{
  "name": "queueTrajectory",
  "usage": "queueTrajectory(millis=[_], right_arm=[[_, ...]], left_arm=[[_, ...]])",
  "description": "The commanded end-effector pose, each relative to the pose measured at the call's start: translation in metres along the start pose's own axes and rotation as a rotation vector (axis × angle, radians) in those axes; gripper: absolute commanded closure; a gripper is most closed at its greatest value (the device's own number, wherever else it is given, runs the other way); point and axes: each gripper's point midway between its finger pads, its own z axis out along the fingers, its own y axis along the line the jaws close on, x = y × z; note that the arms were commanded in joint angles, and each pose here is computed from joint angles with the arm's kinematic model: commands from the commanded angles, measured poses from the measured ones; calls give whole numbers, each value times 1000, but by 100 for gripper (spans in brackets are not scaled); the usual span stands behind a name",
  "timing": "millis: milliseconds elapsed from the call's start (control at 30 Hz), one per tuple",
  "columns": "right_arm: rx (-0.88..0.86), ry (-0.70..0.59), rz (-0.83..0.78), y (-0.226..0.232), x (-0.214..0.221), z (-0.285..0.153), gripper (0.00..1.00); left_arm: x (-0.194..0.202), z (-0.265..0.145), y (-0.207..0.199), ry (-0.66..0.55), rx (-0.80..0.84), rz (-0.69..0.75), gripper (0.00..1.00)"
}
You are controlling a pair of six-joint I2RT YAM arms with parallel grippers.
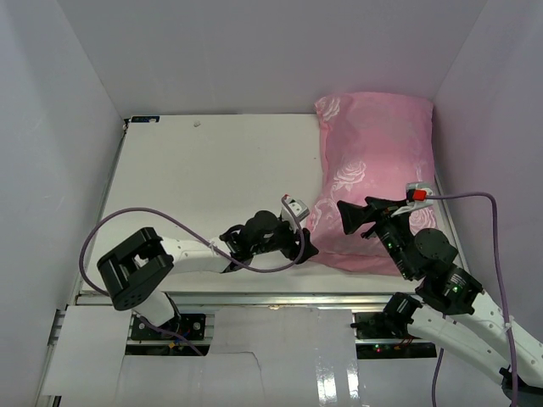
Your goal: Remove the pillowcase from the pillow
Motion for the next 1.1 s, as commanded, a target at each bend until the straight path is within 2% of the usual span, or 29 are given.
queueTrajectory(millis=[0, 67, 133, 233, 267, 333, 500, 600, 633, 733, 767, 800, 833, 900, 967, 1000, 1067], right_arm=[[-4, -6, 4, 0, 0, 0, 10], [-4, -2, 2, 0, 1, 0, 9], [-9, 2, 1, 2, 1, 1, 9], [-18, 7, 2, 3, 3, 1, 10], [-20, 7, 3, 3, 4, 0, 10], [-24, 6, 6, 3, 4, -1, 10], [-27, -3, 19, 1, 4, -5, 9], [-13, -9, 24, -2, 6, -5, 9], [-8, -13, 25, -3, 6, -4, 9], [41, -28, -19, -11, 10, 5, 9], [64, -55, -47, -13, 4, 10, 9], [143, -49, -68, -24, 7, 18, 9], [164, -61, -61, -23, -2, 21, 9], [153, -9, -83, -12, 6, 36, 9], [109, 13, -64, 5, 2, 47, 9], [71, 63, -79, 15, 15, 57, 9], [24, 119, -138, 29, 26, 74, 9]], left_arm=[[-9, 7, -13, 6, 53, -10, 31], [0, 9, -8, 48, 30, -20, 48], [3, 11, -5, 67, 14, -28, 61], [9, 8, -8, 89, 34, -29, 76], [9, 7, -10, 91, 45, -29, 86], [6, 4, -14, 84, 58, -31, 100], [-6, -9, -5, 31, -17, -49, 100], [-20, -27, 25, -35, -216, -80, 100], [-20, -38, 47, -45, -353, -105, 100], [-38, -68, 71, -124, -528, -128, 100], [-38, -89, 95, -147, -685, -133, 100], [-50, -106, 108, -191, -762, -163, 100], [-38, -122, 124, -151, -857, -216, 100], [-50, -154, 161, -194, -981, -307, 100], [-51, -167, 177, -213, -990, -377, 100], [-53, -183, 196, -241, -1034, -419, 100], [-60, -201, 204, -282, -1055, -460, 100]])
